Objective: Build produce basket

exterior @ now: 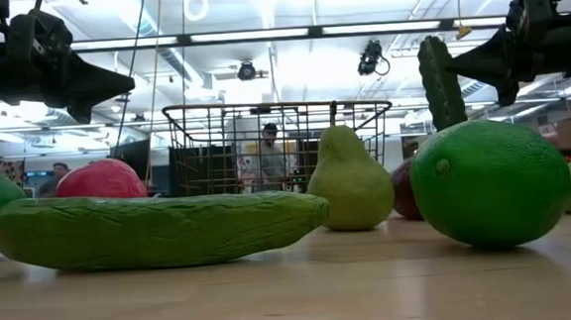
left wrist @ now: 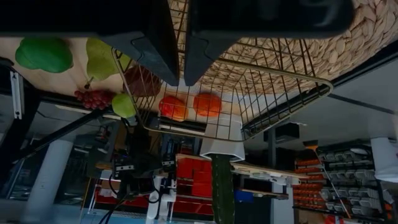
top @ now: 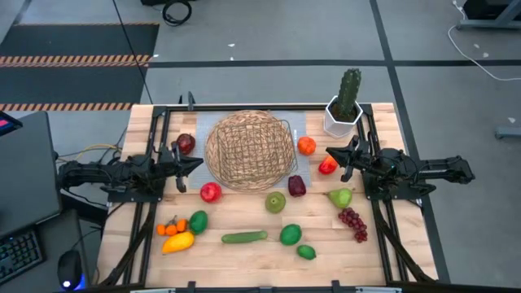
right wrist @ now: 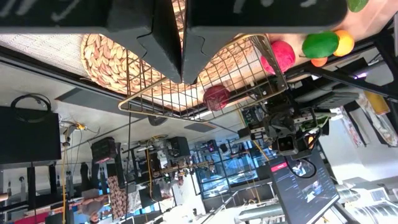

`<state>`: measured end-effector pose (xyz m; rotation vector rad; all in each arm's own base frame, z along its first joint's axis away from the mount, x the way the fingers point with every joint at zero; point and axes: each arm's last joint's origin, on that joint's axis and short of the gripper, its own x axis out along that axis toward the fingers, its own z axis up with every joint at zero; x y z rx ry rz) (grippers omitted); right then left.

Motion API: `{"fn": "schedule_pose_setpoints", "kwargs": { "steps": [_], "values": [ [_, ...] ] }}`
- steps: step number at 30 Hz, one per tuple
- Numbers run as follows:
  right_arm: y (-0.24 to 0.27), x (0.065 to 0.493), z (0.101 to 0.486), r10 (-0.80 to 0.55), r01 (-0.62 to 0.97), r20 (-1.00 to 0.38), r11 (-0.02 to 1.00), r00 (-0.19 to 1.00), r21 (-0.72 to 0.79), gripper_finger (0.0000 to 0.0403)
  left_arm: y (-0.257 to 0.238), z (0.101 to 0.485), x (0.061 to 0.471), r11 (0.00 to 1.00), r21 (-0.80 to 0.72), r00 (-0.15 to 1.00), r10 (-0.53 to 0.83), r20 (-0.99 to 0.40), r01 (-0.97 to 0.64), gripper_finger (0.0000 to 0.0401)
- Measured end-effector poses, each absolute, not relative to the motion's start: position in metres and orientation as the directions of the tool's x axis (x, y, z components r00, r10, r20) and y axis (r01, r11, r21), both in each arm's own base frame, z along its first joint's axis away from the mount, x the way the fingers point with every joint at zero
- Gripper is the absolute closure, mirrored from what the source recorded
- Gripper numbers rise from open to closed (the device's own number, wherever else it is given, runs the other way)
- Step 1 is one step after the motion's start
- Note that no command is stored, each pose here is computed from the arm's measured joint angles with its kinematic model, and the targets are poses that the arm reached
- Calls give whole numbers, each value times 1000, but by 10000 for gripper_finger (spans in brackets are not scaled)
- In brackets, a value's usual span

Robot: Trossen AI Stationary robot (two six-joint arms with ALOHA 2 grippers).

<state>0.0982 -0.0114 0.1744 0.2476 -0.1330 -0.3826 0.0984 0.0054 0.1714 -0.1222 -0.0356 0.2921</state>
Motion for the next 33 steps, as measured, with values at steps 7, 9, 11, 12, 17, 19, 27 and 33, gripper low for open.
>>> {"fn": "schedule_pose_setpoints", "kwargs": {
  "steps": [7,9,11,12,17,19,27,33],
  "values": [
    [-11,98,174,-384,352,82,898,920,263,384,5,171,98,950,-125,957,290,17,-285,365],
    [-11,98,174,-385,352,82,898,919,263,384,5,171,98,950,-125,957,290,17,-285,365],
    [-11,98,174,-385,352,82,898,919,263,384,5,171,98,950,-125,957,290,17,-285,365],
    [-11,98,174,-385,352,82,898,919,263,384,5,171,98,950,-125,957,289,17,-285,365],
    [-11,98,174,-385,352,82,898,919,263,384,5,171,98,950,-125,957,290,17,-286,367],
    [-11,98,174,-385,352,82,898,919,263,384,5,171,98,950,-125,957,290,17,-285,369],
    [-11,98,174,-384,352,82,898,920,263,384,5,171,98,950,-125,957,289,16,-285,368],
    [-11,98,174,-385,353,81,898,919,263,384,5,171,98,950,-125,957,290,17,-286,366]
  ]
}}
